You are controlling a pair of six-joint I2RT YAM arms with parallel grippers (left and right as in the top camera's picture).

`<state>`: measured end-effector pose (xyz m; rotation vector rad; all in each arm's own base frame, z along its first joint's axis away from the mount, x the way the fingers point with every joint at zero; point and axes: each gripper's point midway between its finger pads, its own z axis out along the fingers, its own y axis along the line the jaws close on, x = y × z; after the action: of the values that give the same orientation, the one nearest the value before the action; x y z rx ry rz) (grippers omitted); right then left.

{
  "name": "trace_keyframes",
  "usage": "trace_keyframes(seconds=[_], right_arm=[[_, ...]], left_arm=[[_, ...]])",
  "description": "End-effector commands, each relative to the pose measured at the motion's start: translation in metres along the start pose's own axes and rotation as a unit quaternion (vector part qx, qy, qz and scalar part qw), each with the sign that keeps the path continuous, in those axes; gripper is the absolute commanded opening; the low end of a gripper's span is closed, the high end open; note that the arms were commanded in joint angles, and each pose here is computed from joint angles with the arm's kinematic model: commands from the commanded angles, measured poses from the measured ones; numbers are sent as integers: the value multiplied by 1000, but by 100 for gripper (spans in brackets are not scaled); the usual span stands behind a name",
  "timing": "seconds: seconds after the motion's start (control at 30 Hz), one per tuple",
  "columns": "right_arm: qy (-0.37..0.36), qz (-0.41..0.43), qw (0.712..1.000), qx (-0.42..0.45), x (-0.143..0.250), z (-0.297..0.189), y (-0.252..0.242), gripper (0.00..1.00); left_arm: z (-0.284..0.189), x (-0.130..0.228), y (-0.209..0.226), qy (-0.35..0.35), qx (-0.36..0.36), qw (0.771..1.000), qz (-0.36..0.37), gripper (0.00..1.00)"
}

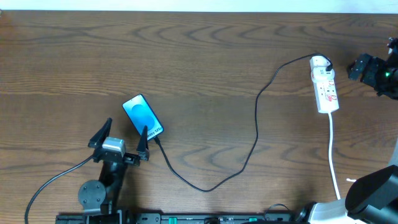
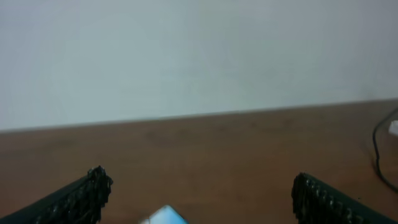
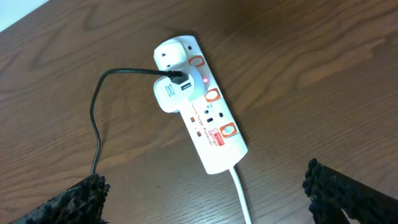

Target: Plug charger to phone and switch on socket

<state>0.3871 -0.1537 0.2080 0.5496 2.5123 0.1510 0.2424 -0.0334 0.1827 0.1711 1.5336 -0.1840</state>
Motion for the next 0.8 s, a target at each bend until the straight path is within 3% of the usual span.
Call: trace_keyframes(seconds=[0.0,0.1,0.63,0.77], right_arm=[[0,4,1000,0,-1,0,1,99],[0,4,1000,0,-1,0,1,99],[-1,4,1000,0,-1,0,1,99],[0,4,1000,0,-1,0,1,99]], left_arm=[[-1,17,1,32,-3,999,-6,95],[-3,38,0,75,-2,997,-3,95],[-3,39,0,78,2,996,54,95],[-4,40,10,80,-27,996,36,95]])
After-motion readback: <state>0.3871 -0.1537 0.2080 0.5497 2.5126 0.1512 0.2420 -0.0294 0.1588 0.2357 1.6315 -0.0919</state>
